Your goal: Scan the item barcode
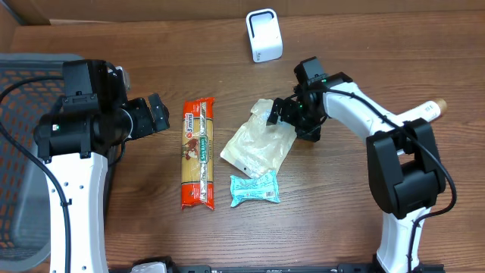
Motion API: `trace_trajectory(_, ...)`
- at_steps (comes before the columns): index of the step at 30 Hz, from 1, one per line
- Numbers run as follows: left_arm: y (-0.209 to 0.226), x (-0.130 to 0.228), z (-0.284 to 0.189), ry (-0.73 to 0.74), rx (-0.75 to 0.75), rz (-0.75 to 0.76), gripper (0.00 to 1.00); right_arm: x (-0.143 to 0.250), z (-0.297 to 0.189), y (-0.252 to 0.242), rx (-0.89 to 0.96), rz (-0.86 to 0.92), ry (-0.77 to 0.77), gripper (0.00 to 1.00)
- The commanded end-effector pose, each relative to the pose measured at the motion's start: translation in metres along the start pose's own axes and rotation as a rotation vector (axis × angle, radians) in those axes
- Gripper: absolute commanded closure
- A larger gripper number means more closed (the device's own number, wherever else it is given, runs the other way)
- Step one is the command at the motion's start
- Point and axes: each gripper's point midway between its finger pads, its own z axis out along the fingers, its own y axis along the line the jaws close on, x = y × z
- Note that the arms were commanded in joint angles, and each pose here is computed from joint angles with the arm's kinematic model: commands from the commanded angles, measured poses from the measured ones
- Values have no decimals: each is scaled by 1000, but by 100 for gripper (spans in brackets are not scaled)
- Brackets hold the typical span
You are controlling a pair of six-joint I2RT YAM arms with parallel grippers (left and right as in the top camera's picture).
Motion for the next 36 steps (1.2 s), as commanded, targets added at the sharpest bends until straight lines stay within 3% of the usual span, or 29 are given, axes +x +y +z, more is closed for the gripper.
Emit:
trace_trajectory(1, 0, -5, -2, -14, -4, 17, 0, 19, 35, -22, 91, 106, 36, 3)
trace_trajectory(5, 0, -5, -2, -14, -4, 17, 0, 29, 49, -32, 127, 131, 26, 22)
trace_trajectory(7, 0, -5, -2, -14, -4, 17, 1, 28, 49, -32, 124, 130, 24, 42)
trace_trajectory(10, 0, -5, -2, -14, -4, 17, 0, 27, 49, -30, 119, 127, 19, 57)
trace_trajectory(16, 0, -5, -2, -14, -4, 17, 0, 26, 48, -28, 113, 120, 15, 68)
trace_trajectory(19, 0, -5, -2, -14, -4, 17, 0, 23, 42, -17, 78, 53, 17, 83)
trace_trajectory(31, 0, -5, -2, -14, -4, 17, 0, 6, -30, 35, 5, -280, -90, 91)
trace_trajectory(36, 0, -5, -2, -14, -4, 17, 0, -7, -75, 35, 111, -339, -215, 92)
